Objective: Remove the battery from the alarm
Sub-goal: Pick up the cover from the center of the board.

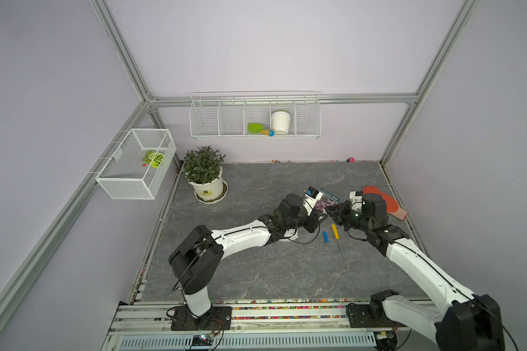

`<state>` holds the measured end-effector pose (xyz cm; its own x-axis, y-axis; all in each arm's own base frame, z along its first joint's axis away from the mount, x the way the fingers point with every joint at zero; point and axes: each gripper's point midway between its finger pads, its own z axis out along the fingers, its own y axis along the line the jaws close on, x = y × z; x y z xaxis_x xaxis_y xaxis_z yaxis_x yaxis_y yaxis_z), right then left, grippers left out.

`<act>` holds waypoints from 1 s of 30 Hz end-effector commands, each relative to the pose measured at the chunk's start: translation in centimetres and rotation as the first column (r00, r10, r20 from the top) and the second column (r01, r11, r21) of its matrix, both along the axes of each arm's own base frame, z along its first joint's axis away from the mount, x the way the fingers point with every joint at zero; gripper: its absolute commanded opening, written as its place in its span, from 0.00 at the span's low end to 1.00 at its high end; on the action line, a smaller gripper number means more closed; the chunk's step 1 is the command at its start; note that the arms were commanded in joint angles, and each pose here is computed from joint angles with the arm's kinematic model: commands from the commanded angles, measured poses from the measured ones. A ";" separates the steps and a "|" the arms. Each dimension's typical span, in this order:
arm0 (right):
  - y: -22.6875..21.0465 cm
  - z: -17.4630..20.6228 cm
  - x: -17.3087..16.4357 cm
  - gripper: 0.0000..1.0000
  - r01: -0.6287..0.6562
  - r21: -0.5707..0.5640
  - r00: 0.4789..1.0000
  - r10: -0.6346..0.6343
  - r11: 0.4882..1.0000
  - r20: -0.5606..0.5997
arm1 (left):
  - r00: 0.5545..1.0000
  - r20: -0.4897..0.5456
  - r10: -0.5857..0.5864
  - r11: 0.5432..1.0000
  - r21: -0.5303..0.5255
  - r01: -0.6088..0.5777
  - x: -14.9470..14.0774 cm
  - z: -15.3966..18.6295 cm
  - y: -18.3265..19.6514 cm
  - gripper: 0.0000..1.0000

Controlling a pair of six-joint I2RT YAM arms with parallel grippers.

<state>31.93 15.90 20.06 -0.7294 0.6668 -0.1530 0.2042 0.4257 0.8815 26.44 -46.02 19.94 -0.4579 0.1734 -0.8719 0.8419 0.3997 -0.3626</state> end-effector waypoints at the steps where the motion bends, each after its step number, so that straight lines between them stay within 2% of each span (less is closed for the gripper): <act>1: -0.3 0.1 0.1 0.14 0.018 0.003 1.000 -0.019 1.000 0.018 | 1.000 -0.001 -0.010 1.000 -0.011 0.010 -0.1 0.5 -0.6 0.27; 12: -0.4 0.0 0.1 0.14 0.026 0.009 0.999 -0.026 1.000 0.018 | 1.000 -0.010 -0.011 1.000 0.001 0.011 -0.1 -0.1 -0.7 0.12; 16: -0.3 -0.1 -0.1 0.14 0.015 0.010 1.000 -0.016 1.000 0.017 | 1.000 -0.008 0.001 1.000 0.007 -0.001 0.0 -0.2 -0.7 0.00; 20: -0.3 -0.1 -0.3 0.15 0.014 0.005 1.000 -0.014 1.000 0.014 | 1.000 0.001 0.023 1.000 0.013 -0.023 0.4 -0.1 -0.5 0.00; 22: -0.5 -0.1 -0.5 0.21 0.014 -0.006 1.000 -0.013 1.000 0.016 | 0.999 0.003 0.032 0.999 0.019 -0.032 0.5 -0.1 -0.3 0.00; 25: -0.9 0.2 -1.1 0.36 0.008 -0.046 1.000 -0.007 0.999 0.021 | 0.998 0.019 0.055 0.998 0.043 -0.056 0.8 -0.3 0.2 0.00; 28: -1.5 0.5 -2.1 0.42 0.005 -0.091 1.000 -0.004 0.996 0.018 | 0.993 0.066 0.098 0.989 0.108 -0.105 1.4 -0.7 1.4 0.00; 30: -2.1 0.6 -2.9 0.46 0.011 -0.109 1.000 -0.010 0.994 0.010 | 0.982 0.133 0.135 0.972 0.172 -0.157 1.9 -1.0 2.8 0.00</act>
<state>30.19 14.74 20.62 -0.7194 0.6649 -0.2009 0.1920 0.4683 0.8624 27.60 -44.81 17.90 -0.4532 0.2254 -0.8625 0.8095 0.5092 -0.2923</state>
